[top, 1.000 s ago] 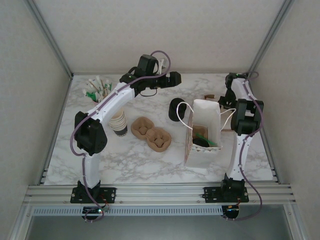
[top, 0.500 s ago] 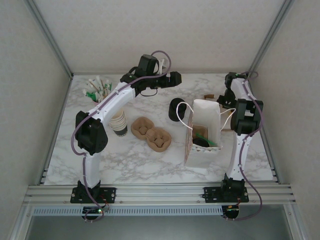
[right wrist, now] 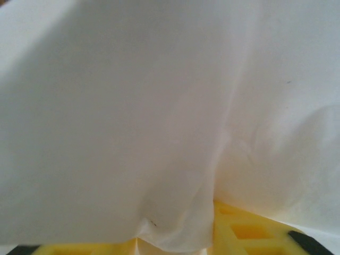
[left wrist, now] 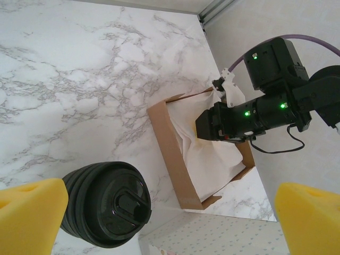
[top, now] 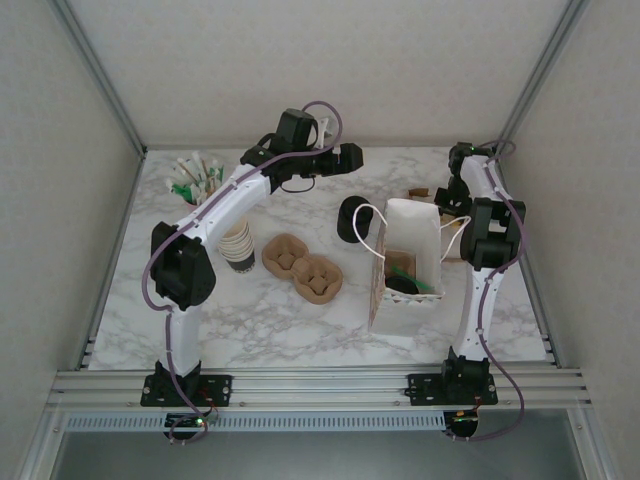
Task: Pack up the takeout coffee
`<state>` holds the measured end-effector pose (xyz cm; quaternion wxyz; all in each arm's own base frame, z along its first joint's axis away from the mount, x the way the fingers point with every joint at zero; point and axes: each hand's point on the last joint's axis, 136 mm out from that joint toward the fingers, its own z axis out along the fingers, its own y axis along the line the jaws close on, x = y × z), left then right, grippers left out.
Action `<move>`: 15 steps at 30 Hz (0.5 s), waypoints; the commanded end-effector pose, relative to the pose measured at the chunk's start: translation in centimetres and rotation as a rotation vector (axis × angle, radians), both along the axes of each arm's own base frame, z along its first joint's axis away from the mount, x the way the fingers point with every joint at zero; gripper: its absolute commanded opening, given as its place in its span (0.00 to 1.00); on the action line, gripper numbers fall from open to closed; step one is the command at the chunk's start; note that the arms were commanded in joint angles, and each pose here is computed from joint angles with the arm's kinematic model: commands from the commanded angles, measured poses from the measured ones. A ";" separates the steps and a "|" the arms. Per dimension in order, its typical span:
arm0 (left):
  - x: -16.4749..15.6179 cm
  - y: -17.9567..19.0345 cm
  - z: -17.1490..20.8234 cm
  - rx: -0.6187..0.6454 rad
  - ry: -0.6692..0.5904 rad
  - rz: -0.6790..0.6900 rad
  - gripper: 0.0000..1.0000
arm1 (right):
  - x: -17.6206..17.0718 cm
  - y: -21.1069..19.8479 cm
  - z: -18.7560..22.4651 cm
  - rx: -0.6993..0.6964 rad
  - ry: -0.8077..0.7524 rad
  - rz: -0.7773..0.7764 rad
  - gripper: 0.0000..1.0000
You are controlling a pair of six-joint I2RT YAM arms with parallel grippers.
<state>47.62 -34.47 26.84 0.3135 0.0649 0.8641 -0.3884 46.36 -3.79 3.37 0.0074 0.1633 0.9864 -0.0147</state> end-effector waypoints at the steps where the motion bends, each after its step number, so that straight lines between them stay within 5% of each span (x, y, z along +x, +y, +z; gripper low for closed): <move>1: -0.3 -0.7 0.9 -0.015 -0.016 -0.027 1.00 | 1.1 0.1 2.4 0.004 -0.076 -0.006 0.35; 15: -0.4 -0.8 1.0 -0.014 -0.017 -0.031 1.00 | 1.0 0.2 4.0 0.009 -0.108 -0.008 0.29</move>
